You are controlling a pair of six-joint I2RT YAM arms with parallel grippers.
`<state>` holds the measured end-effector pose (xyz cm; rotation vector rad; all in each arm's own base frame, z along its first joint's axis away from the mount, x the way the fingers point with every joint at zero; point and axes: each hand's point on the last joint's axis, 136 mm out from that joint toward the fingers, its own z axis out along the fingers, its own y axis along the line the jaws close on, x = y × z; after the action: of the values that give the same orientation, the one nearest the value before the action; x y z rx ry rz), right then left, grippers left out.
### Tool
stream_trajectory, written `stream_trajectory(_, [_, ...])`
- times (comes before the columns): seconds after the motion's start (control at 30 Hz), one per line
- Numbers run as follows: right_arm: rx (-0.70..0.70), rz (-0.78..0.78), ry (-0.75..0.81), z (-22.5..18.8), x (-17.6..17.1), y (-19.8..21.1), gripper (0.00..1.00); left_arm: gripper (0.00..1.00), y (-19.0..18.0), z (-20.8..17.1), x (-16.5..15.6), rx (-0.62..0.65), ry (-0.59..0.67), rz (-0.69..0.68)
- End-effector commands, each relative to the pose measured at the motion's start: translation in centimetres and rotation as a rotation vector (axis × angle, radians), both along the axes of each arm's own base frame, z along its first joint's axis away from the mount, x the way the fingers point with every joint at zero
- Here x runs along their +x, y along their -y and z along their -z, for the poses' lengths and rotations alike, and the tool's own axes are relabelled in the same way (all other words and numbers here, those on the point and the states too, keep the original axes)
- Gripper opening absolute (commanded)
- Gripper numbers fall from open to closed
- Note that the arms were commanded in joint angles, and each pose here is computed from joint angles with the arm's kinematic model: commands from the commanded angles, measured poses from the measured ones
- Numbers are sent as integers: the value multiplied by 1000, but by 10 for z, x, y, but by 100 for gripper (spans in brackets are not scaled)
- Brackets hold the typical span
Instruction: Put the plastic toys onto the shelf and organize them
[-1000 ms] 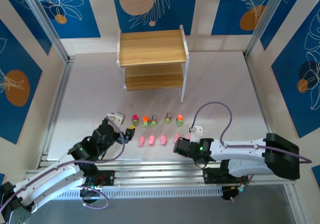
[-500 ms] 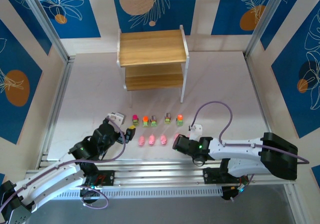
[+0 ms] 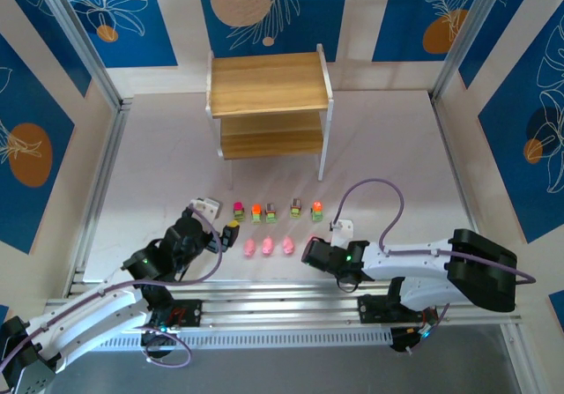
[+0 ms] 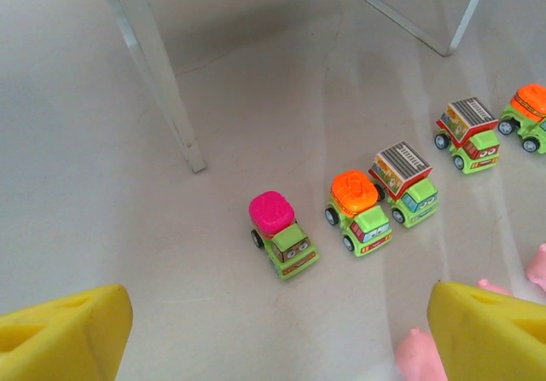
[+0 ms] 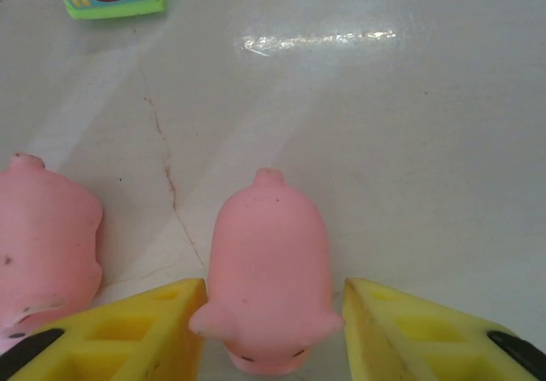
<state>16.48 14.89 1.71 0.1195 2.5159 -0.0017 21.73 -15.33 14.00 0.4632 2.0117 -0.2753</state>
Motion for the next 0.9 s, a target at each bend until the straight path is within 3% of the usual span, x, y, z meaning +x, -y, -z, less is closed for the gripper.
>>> stream_trajectory(0.0, [-9,11,2,4,0,5,43,89,6,-2,-2,-8,7,29])
stream_trajectory(0.5, [-8,0,20,-4,2,7,29,89,9,-2,-3,-12,4,47])
stream_trajectory(0.87, [14,-41,76,-42,11,3,27,92,12,-3,-4,-18,9,66])
